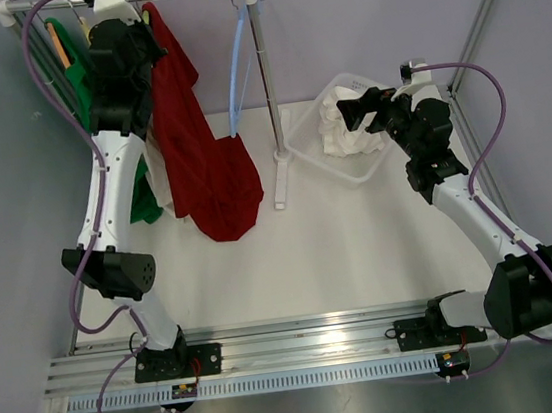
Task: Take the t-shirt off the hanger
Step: Grab a hanger with a tshirt on it with the left arm
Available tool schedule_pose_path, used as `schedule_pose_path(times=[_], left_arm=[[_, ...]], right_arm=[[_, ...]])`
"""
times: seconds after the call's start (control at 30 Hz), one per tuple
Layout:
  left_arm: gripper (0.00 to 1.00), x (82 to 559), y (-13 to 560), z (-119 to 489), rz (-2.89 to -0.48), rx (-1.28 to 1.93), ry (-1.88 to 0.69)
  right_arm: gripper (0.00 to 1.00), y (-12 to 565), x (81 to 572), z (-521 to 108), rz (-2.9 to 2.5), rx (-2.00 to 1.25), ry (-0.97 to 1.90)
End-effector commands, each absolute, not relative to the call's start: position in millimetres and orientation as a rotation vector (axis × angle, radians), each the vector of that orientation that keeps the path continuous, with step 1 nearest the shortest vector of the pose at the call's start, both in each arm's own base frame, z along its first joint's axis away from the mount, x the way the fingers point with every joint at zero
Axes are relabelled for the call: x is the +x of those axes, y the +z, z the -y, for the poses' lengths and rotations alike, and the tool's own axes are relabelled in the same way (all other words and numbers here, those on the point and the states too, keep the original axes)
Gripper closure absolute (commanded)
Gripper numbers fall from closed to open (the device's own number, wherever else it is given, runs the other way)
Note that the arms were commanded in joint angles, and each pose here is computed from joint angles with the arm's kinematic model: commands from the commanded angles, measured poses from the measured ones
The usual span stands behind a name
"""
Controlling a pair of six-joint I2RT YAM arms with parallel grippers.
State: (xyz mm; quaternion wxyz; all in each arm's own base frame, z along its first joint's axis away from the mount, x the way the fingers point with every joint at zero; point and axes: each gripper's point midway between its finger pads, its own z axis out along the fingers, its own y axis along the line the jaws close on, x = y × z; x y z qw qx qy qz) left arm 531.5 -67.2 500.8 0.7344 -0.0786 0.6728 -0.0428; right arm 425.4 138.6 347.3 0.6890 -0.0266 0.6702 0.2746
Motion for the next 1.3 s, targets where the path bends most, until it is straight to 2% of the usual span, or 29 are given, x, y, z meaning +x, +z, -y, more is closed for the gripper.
schedule_pose_path(times=[0.0, 0.3, 0.63, 0.87, 1.0, 1.03, 1.1, 1.13, 1.17, 1.2, 1.27], left_arm=[[1.00, 481, 597, 66, -1.214, -0.143, -0.149], [1.00, 468, 606, 80, -1.191, -0.098, -0.185], [1.00, 454, 588, 85, -1.265, -0.202, -0.036], [1.00, 431, 569, 82, -1.294, -0.328, -0.143], [1.00, 410, 547, 77, -1.350, -0.364, -0.170], [1.00, 412, 522, 80, -1.404, -0.359, -0.161], [1.00, 388, 525, 74, -1.359, -0.389, -0.218], [1.00, 381, 515, 75, -1.359, -0.385, -0.233], [1.00, 383, 481, 79, -1.408, -0.366, -0.229], [1.00, 364, 492, 73, -1.346, -0.375, -0.264], [1.00, 356, 466, 77, -1.384, -0.347, -0.271]], right_arm=[[0.09, 365, 425, -143, -1.459, -0.092, 0.625], [0.10, 366, 423, -143, -1.459, -0.098, 0.626], [0.10, 370, 419, -144, -1.450, -0.107, 0.638], [0.10, 372, 415, -142, -1.448, -0.112, 0.625], [0.10, 373, 413, -141, -1.443, -0.115, 0.614], [0.10, 373, 412, -142, -1.444, -0.116, 0.618], [0.10, 372, 414, -142, -1.448, -0.118, 0.618], [0.11, 372, 414, -142, -1.448, -0.117, 0.619], [0.11, 372, 414, -143, -1.449, -0.120, 0.623], [0.11, 371, 415, -144, -1.451, -0.121, 0.631], [0.11, 371, 416, -147, -1.455, -0.131, 0.646]])
